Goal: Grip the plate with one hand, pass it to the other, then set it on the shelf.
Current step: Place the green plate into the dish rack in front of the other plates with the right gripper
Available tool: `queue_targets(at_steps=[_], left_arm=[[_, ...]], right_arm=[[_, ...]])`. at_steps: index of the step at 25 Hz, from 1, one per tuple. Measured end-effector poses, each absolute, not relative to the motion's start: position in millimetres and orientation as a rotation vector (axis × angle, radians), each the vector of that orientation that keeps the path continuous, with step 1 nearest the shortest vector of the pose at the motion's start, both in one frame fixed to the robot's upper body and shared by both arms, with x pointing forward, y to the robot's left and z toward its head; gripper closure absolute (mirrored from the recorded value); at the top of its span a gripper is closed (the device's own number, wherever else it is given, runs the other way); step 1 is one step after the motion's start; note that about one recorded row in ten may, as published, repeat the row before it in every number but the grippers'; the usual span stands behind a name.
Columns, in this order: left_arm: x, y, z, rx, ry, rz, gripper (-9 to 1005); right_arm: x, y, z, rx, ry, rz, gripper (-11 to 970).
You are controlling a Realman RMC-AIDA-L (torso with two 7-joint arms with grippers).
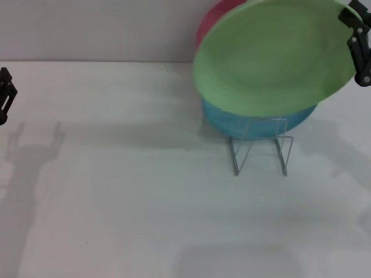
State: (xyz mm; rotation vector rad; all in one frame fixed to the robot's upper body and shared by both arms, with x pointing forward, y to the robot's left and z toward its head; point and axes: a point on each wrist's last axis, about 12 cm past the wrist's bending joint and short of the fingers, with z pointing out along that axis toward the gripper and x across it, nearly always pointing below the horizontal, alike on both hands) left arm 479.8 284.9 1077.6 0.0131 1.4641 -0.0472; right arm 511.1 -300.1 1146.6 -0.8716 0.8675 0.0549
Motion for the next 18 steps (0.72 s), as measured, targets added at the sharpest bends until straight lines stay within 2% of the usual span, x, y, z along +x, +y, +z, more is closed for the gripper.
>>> queue_targets(at_steps=[18], left_arm=[[474, 285, 1067, 0.013, 1.422, -0.072, 183]], right_arm=[[520, -301, 1131, -0.891, 0.914, 0.053, 927]])
